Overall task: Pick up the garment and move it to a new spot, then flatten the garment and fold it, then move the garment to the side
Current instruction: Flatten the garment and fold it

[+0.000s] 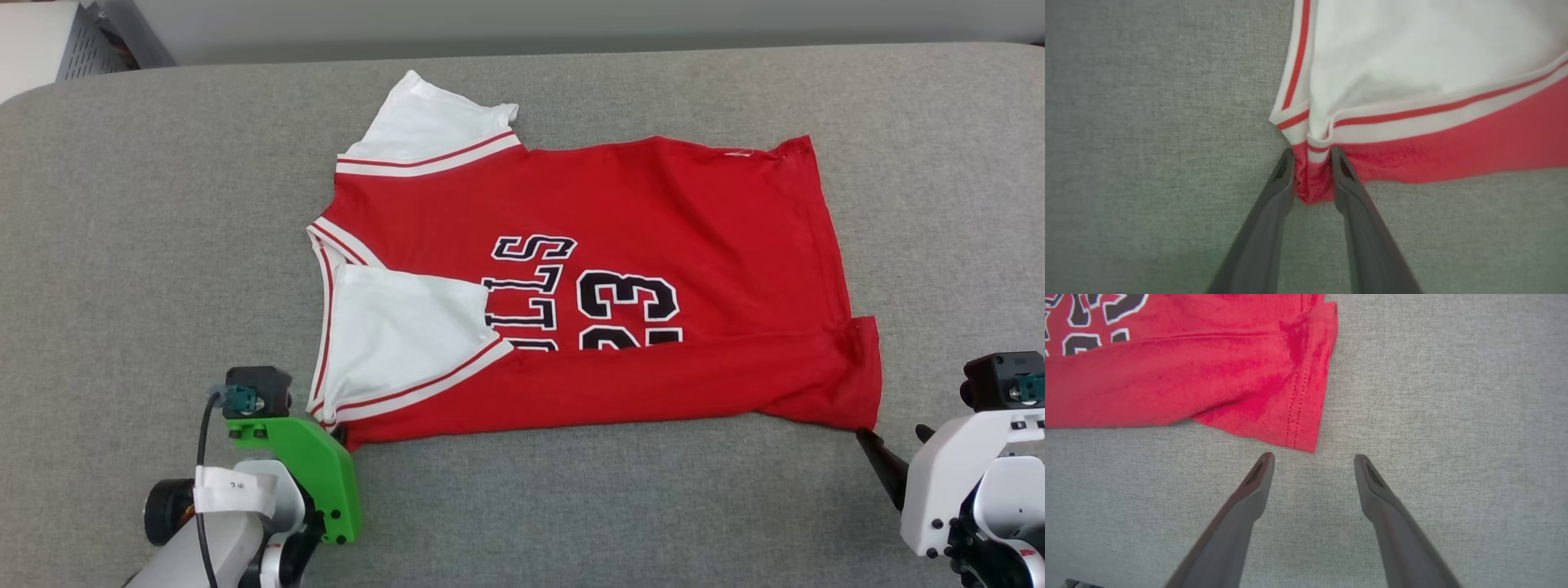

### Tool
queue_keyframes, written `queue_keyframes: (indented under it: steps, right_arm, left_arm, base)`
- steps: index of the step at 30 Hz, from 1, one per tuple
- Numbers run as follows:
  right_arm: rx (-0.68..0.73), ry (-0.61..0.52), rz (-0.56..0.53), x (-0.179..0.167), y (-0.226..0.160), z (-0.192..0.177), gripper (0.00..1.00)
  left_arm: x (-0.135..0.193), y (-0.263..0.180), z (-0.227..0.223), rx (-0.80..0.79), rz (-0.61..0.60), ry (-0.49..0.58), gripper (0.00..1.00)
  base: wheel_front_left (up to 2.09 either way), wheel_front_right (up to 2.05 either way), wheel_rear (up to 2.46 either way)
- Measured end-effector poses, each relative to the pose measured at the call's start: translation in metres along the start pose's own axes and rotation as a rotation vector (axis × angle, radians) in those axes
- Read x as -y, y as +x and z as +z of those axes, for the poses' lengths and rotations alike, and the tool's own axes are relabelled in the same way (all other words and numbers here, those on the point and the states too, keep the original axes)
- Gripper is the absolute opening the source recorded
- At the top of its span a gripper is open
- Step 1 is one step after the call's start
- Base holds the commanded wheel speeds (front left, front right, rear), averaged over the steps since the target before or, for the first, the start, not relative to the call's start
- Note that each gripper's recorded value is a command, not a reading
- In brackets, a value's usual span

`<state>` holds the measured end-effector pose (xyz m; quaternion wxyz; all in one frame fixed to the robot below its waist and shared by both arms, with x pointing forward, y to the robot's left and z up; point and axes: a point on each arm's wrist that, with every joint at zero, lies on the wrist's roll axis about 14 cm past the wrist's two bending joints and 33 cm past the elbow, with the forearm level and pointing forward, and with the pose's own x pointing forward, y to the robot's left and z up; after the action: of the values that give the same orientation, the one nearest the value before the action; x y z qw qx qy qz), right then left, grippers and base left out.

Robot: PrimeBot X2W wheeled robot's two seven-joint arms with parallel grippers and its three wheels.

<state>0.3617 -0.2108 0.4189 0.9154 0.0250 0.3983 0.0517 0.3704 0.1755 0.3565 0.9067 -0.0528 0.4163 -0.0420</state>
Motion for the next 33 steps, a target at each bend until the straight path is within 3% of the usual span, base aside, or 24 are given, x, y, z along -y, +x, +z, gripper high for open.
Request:
queue_keyframes:
  steps: [9,15,33]
  right_arm:
    - [0.025,-0.025,-0.024,0.004,-0.009,0.005,1.00]
    - [0.026,-0.025,-0.022,-0.001,-0.004,0.008,1.00]
    - [-0.121,-0.019,-0.025,-0.009,0.060,0.000,1.00]
  left_arm:
    - [0.010,-0.023,0.011,0.091,-0.034,-0.033,0.00]
    - [0.008,-0.057,0.050,0.265,-0.050,-0.054,0.00]
    - [-0.003,-0.043,0.042,0.218,-0.019,-0.058,0.00]
  base:
    - [0.00,0.00,0.00]
    - [0.00,0.00,0.00]
    - [0.00,0.00,0.00]
